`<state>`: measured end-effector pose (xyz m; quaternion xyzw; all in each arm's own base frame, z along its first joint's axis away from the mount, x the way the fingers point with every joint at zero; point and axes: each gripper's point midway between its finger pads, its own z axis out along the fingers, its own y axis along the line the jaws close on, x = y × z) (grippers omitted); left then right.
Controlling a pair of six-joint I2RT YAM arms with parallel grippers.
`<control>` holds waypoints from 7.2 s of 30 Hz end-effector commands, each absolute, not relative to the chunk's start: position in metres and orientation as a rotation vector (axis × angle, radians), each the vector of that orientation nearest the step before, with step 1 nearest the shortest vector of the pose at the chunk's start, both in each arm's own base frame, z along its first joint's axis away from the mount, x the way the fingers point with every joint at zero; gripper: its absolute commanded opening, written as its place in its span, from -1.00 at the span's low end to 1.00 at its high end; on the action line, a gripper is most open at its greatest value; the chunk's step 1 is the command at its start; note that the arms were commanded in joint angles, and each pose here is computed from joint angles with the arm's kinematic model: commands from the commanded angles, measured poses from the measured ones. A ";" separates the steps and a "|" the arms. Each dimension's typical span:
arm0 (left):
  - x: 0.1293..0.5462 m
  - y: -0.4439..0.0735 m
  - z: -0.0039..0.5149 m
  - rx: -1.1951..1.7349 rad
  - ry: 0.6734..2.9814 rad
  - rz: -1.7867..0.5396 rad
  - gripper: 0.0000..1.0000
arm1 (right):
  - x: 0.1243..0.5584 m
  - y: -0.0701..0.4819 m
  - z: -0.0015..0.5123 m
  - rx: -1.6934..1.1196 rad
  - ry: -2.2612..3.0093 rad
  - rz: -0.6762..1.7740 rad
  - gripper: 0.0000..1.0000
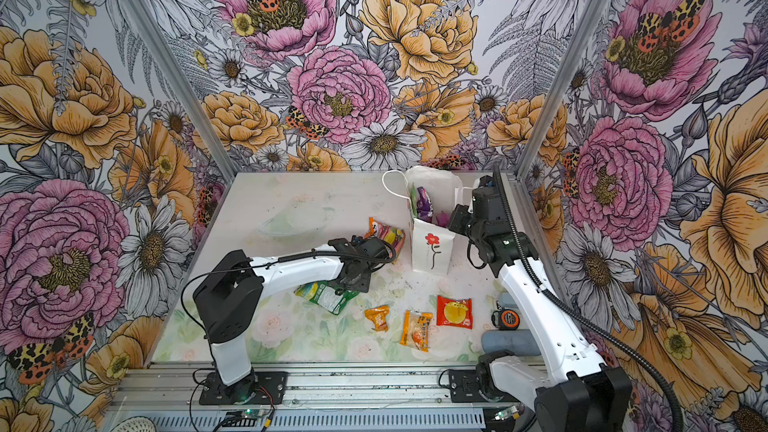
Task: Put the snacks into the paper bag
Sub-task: 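Close the left gripper on the Spring Tea bag's corner, then lift the Spring Tea bag with the left gripper toward the paper bag, then lower the Spring Tea bag into the paper bag and open the left gripper, then withdraw the left gripper from the paper bag toward the orange Fox's Fruits bag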
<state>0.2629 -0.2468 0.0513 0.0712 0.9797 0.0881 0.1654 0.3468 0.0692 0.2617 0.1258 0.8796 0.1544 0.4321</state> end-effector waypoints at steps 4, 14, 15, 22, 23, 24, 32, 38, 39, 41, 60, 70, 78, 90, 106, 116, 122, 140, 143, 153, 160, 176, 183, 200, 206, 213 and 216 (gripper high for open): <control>0.236 -0.232 0.045 0.351 2.783 0.431 0.48 | 0.345 0.068 0.260 0.296 2.188 0.380 -1.00; 0.231 -0.221 0.022 0.414 2.814 0.533 0.34 | 0.346 0.069 0.261 0.292 2.189 0.383 -1.00; 0.231 -0.220 0.018 0.420 2.817 0.548 0.30 | 0.346 0.069 0.260 0.292 2.191 0.384 -1.00; 0.233 -0.219 0.012 0.421 2.816 0.581 -0.19 | 0.346 0.069 0.259 0.292 2.194 0.386 -1.00; 0.233 -0.219 0.012 0.414 2.816 0.577 -0.28 | 0.345 0.070 0.259 0.291 2.193 0.386 -1.00; 0.233 -0.220 0.014 0.412 2.818 0.568 -0.37 | 0.345 0.069 0.260 0.291 2.192 0.385 -1.00; 0.235 -0.226 0.034 0.365 2.774 0.493 -0.83 | 0.345 0.069 0.261 0.291 2.189 0.386 -1.00; 0.241 -0.228 0.062 0.287 2.713 0.373 -1.00 | 0.345 0.070 0.262 0.292 2.186 0.391 -1.00; 0.241 -0.229 0.065 0.277 2.707 0.352 -1.00 | 0.345 0.070 0.262 0.289 2.186 0.391 -1.00; 0.242 -0.229 0.070 0.250 2.698 0.308 -1.00 | 0.344 0.070 0.263 0.290 2.184 0.394 -1.00; 0.249 -0.233 0.136 0.095 2.504 -0.154 -1.00 | 0.343 0.072 0.269 0.285 2.172 0.411 -1.00; 0.247 -0.243 0.186 0.059 2.335 -0.440 -1.00 | 0.343 0.072 0.269 0.284 2.173 0.417 -1.00; 0.246 -0.250 0.242 0.065 2.183 -0.617 -1.00 | 0.343 0.072 0.271 0.284 2.168 0.419 -1.00; 0.245 -0.276 0.336 0.172 2.006 -0.803 -1.00 | 0.344 0.074 0.270 0.284 2.172 0.428 -1.00; 0.253 -0.358 0.455 0.311 1.812 -1.121 -1.00 | 0.345 0.076 0.277 0.272 2.160 0.444 -1.00; 0.279 -0.411 0.461 0.323 1.849 -1.264 -1.00 | 0.341 0.079 0.283 0.262 2.146 0.468 -1.00; 0.305 -0.433 0.446 0.290 1.903 -1.311 -1.00 | 0.340 0.080 0.285 0.256 2.143 0.479 -1.00; 0.355 -0.474 0.363 0.200 2.145 -1.292 -1.00 | 0.337 0.080 0.286 0.247 2.135 0.480 -1.00; 0.357 -0.479 0.356 0.203 2.162 -1.295 -1.00 | 0.338 0.080 0.286 0.249 2.136 0.478 -1.00; 0.368 -0.482 0.329 0.158 2.261 -1.228 -1.00 | 0.338 0.080 0.285 0.248 2.139 0.476 -1.00; 0.372 -0.483 0.320 0.139 2.288 -1.198 -1.00 | 0.338 0.080 0.284 0.248 2.140 0.475 -1.00; 0.377 -0.487 0.303 0.152 2.351 -1.140 -1.00 | 0.337 0.080 0.288 0.247 2.132 0.480 -1.00; 0.376 -0.486 0.307 0.167 2.345 -1.127 -0.75 | 0.337 0.080 0.286 0.248 2.137 0.478 -1.00; 0.359 -0.465 0.354 0.247 2.237 -1.033 -0.29 | 0.337 0.079 0.289 0.243 2.132 0.472 -1.00; 0.331 -0.446 0.394 0.362 2.120 -0.939 -0.08 | 0.337 0.078 0.288 0.241 2.133 0.462 -1.00; 0.308 -0.380 0.421 0.376 2.043 -0.778 0.01 | 0.336 0.076 0.286 0.242 2.133 0.450 -1.00; 0.309 -0.345 0.414 0.327 2.051 -0.683 0.08 | 0.336 0.075 0.285 0.243 2.135 0.444 -1.00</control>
